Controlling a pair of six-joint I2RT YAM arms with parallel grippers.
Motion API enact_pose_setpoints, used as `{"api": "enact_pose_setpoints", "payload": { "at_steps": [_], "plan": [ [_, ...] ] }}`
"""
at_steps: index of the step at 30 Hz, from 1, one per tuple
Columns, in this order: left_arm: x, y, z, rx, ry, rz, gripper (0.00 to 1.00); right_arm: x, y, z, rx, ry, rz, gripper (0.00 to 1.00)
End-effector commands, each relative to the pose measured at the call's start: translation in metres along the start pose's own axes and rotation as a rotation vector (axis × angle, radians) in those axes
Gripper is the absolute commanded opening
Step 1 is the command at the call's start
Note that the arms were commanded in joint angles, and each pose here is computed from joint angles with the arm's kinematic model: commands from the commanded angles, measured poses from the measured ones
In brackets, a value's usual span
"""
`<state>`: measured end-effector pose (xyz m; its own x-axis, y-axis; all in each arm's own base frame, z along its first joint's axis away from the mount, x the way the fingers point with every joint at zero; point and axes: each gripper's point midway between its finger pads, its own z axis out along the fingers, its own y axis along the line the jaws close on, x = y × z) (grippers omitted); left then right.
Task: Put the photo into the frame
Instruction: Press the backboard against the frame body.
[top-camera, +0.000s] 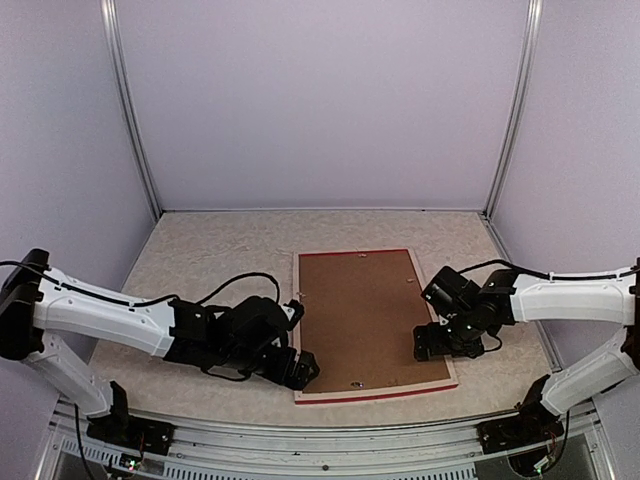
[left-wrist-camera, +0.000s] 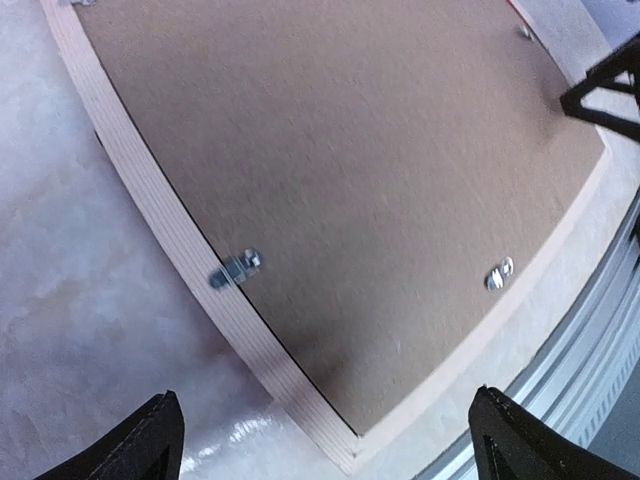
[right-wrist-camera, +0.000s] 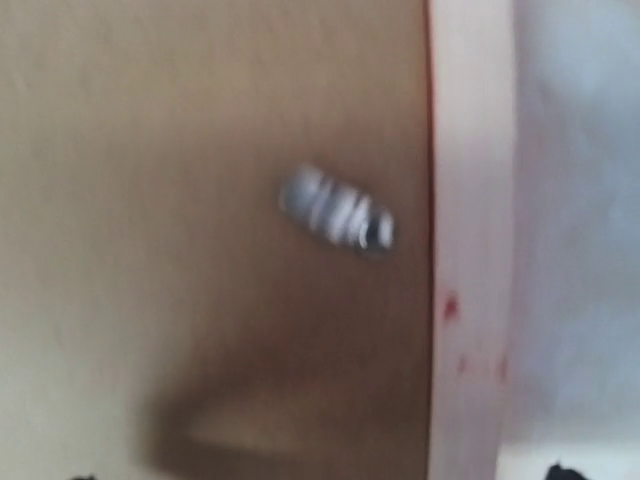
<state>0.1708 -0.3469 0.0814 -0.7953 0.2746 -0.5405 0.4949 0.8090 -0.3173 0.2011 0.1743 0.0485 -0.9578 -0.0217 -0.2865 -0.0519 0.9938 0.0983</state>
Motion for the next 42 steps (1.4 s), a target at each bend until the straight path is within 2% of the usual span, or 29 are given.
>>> {"api": "enact_pose_setpoints", "payload": {
  "at_steps": [1,11,17,27,42],
  "plan": [
    [0.031,-0.008,-0.005,-0.035,0.005,0.112,0.99,0.021,-0.010,-0.014,0.044,0.012,0.061,1.00],
    [0.065,-0.024,0.008,-0.049,0.068,0.190,0.99,0.060,-0.009,-0.018,0.023,0.059,0.065,0.99],
    [0.057,-0.025,0.019,-0.096,0.062,0.196,0.98,0.070,-0.011,-0.010,0.017,0.078,0.055,0.96],
    [0.059,-0.024,0.034,-0.101,0.089,0.178,0.87,0.072,-0.013,-0.006,0.003,0.064,0.056,0.91],
    [0.052,-0.006,0.038,-0.132,0.083,0.127,0.78,0.057,-0.008,-0.004,0.011,0.003,0.083,0.89]
  ]
}}
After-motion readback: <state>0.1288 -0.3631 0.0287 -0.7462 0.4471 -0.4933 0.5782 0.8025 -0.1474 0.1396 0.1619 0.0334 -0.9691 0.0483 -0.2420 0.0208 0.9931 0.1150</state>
